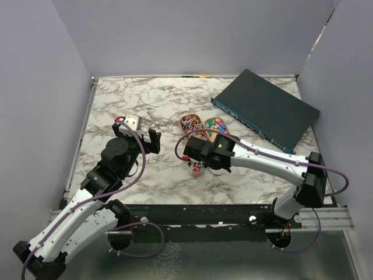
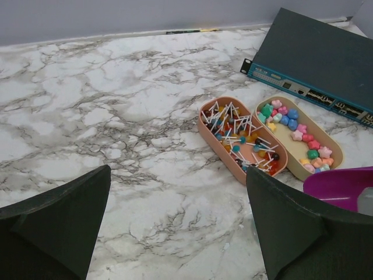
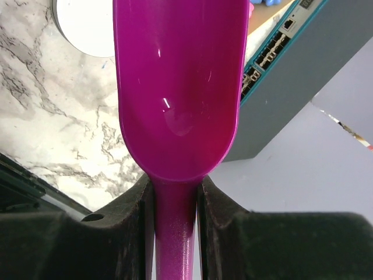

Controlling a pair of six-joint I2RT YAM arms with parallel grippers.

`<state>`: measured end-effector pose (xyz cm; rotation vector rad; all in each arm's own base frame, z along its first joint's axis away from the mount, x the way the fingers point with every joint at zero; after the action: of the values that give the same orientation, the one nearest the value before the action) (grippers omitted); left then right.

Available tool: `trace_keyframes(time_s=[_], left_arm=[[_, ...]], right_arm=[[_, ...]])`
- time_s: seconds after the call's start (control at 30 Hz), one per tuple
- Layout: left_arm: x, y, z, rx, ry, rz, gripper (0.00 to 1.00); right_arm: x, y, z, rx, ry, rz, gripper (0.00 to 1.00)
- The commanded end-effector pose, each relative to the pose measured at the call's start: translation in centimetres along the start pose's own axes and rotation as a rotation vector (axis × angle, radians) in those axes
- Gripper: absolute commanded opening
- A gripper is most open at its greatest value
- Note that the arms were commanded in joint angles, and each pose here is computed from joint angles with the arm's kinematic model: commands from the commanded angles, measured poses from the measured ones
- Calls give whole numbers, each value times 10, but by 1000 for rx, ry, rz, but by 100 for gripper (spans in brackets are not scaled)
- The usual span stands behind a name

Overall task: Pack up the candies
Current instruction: Place the fake candies in the packing bottle, then scoop the fake candies from the storage box.

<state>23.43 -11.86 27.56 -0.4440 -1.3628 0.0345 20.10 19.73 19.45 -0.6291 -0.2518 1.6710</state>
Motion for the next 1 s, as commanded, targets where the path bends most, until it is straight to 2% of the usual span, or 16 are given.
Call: trace_keyframes(time_s=[0.0, 0.23, 0.5, 0.8, 0.97], left_arm=[[-7, 1, 0, 2, 26, -4, 99], [-11, -11, -2, -64, 54, 5, 99], [-22, -41, 2, -234, 112, 86, 99], [-36, -74, 12, -428, 224, 159, 99], [-43, -84, 14, -480, 277, 180, 99]], right_arm=[[-2, 2, 5, -54, -97, -80, 1], [7, 12, 6, -73, -281, -202, 1], [25, 2, 22, -156, -549, -378, 1], [44, 7, 24, -121, -657, -420, 1], [53, 4, 32, -124, -756, -453, 1]])
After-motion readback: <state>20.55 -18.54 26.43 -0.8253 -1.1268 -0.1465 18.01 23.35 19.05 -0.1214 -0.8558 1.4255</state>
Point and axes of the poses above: each gripper's point midway between its finger pads, its own z axis back along the fingers, its own y axis along the line the jaws close on, x = y × z, the point moved 2 cm from there along z, back along the fingers, and after that the axes turned 13 degrees about z, right-handed, at the moved point
